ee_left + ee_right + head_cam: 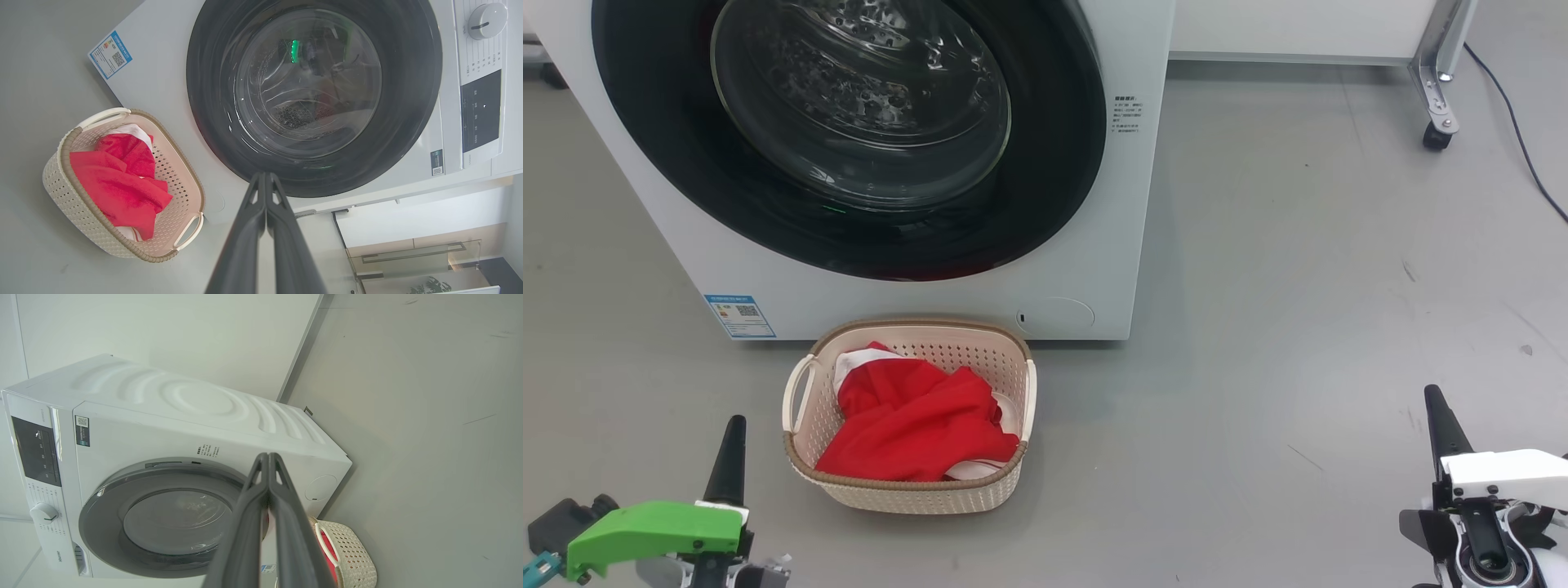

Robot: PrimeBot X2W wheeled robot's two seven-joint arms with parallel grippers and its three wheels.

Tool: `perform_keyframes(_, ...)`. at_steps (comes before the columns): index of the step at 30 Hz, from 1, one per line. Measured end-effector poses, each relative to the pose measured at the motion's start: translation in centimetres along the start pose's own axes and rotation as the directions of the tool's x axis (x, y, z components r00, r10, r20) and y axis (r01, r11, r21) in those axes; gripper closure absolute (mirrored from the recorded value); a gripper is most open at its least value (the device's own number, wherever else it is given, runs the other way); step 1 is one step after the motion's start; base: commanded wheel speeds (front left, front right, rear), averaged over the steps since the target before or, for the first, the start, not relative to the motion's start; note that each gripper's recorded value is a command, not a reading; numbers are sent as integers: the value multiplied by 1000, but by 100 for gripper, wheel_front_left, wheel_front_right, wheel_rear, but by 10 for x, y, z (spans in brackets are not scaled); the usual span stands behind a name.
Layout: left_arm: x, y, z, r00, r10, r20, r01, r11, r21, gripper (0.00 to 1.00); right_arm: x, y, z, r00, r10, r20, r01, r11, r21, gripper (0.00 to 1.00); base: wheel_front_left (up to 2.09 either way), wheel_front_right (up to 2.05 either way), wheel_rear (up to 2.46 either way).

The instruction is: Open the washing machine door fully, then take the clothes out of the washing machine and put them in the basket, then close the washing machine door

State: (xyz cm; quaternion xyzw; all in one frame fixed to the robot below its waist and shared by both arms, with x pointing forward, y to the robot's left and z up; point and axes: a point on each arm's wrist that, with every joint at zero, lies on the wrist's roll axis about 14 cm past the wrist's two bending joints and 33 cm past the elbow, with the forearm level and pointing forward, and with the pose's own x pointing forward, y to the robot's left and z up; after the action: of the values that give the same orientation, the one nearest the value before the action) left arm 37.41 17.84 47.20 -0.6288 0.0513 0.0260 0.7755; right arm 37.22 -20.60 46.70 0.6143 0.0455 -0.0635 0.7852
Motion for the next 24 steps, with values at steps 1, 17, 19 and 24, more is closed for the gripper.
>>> perform_keyframes(1, 0, 0, 0, 1000, -1, -2, 1, 1000, -9, 100, 0, 1, 0, 1000, 4, -3, -4, 1000, 12, 100, 0, 0, 0)
perform_keyframes(17, 1, -3, 5, 1000, -14, 2, 14, 983, -184, 100, 0, 7, 3, 999, 43, -4, -41, 978, 203, 100, 0, 0, 0)
perform_keyframes(19, 1, -4, 5, 1000, -17, -2, 16, 980, -201, 100, 0, 8, 4, 999, 48, -3, -46, 973, 227, 100, 0, 0, 0)
perform_keyframes(24, 1, -4, 6, 1000, -20, 0, 19, 973, -229, 100, 0, 9, 4, 998, 57, -2, -54, 968, 246, 100, 0, 0, 0)
